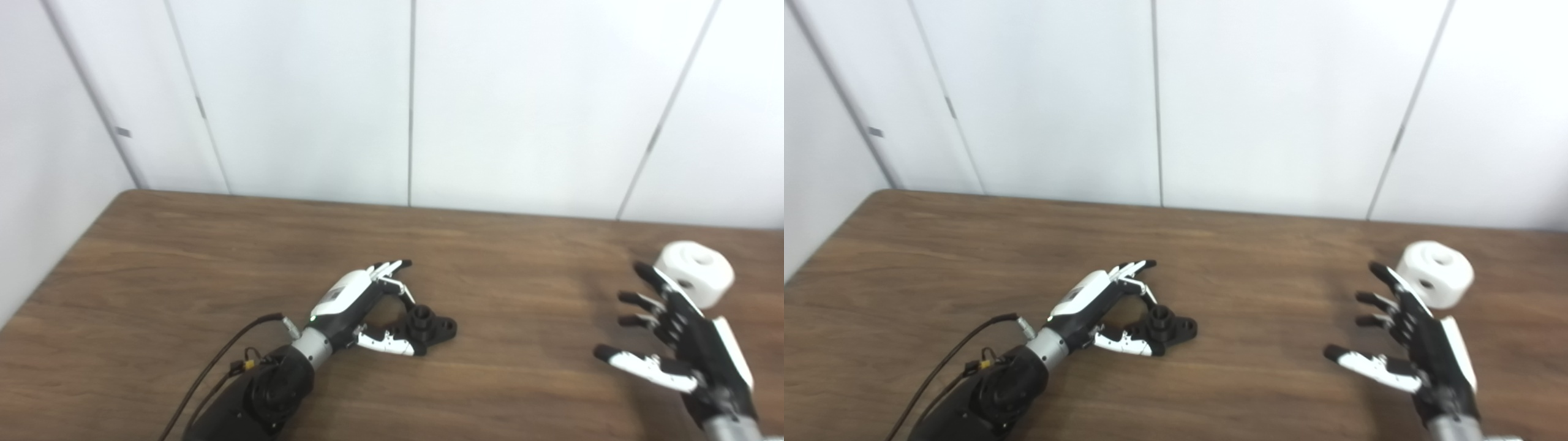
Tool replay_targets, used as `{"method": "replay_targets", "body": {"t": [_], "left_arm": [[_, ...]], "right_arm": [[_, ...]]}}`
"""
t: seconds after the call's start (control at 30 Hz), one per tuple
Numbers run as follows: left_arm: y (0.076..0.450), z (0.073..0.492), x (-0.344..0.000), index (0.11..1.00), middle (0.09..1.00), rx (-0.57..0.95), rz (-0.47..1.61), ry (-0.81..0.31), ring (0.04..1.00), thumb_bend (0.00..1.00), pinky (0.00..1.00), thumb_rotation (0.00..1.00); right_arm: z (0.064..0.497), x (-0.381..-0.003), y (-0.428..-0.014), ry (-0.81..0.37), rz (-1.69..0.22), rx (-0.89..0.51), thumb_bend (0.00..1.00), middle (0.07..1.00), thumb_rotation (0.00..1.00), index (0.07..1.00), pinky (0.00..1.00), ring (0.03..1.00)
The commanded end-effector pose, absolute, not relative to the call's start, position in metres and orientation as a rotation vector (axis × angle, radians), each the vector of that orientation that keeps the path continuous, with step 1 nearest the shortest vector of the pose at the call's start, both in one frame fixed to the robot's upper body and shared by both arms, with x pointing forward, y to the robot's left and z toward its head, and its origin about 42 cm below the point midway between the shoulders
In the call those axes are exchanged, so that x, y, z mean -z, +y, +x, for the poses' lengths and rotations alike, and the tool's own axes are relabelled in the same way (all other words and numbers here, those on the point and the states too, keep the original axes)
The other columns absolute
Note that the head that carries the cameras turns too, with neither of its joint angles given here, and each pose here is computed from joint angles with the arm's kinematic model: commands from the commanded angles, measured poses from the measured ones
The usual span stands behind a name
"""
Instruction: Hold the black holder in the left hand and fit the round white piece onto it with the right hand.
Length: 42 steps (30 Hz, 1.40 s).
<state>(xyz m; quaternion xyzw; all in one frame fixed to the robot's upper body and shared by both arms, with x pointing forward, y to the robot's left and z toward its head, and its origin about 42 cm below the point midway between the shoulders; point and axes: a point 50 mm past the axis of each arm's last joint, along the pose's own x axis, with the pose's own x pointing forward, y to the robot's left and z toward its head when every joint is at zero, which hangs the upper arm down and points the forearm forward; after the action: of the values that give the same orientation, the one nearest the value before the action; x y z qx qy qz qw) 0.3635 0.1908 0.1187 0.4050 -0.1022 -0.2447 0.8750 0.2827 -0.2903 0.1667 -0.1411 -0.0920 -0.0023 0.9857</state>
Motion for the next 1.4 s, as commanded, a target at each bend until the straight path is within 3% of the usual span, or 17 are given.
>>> {"method": "replay_targets", "body": {"t": [0.0,0.43,0.73,0.8,0.9,0.97,1.2,1.37], "left_arm": [[0.176,0.35,-0.095,0.483,0.98,0.646,0.861,-0.137,1.0,0.52,1.0,0.06],[0.158,0.348,-0.07,0.481,0.956,0.725,0.955,-0.118,1.0,0.52,1.0,0.06],[0.162,0.351,-0.064,0.482,0.957,0.733,0.995,-0.088,1.0,0.52,1.0,0.06],[0.165,0.353,-0.062,0.482,0.954,0.727,0.999,-0.088,1.0,0.52,1.0,0.06],[0.174,0.356,-0.059,0.483,0.954,0.724,1.019,-0.085,1.0,0.52,1.0,0.06],[0.18,0.357,-0.057,0.483,0.956,0.72,1.026,-0.081,1.0,0.52,1.0,0.06],[0.204,0.357,-0.049,0.483,0.951,0.71,1.024,-0.086,1.0,0.52,1.0,0.06],[0.216,0.357,-0.044,0.483,0.945,0.704,1.013,-0.091,1.0,0.52,1.0,0.05]], "right_arm": [[0.289,-0.19,-0.284,-0.281,-0.295,0.005,0.74,0.932,0.1,0.875,0.64,0.79],[0.296,-0.194,-0.274,-0.283,-0.277,-0.007,0.72,0.941,0.08,0.894,0.66,0.808],[0.302,-0.211,-0.273,-0.291,-0.329,-0.005,0.73,0.927,0.11,0.883,0.6,0.79],[0.309,-0.221,-0.276,-0.298,-0.586,0.02,0.72,0.906,0.14,0.886,0.57,0.763],[0.319,-0.238,-0.274,-0.292,-0.937,0.072,0.74,0.907,0.13,0.883,0.68,0.843],[0.325,-0.247,-0.271,-0.28,-1.085,0.102,0.76,0.928,0.15,0.876,0.67,0.856],[0.358,-0.283,-0.272,-0.237,-1.387,0.222,0.79,0.949,0.2,0.847,0.69,0.883],[0.383,-0.315,-0.29,-0.165,-1.527,0.313,0.81,0.964,0.23,0.85,0.81,0.913]]}}
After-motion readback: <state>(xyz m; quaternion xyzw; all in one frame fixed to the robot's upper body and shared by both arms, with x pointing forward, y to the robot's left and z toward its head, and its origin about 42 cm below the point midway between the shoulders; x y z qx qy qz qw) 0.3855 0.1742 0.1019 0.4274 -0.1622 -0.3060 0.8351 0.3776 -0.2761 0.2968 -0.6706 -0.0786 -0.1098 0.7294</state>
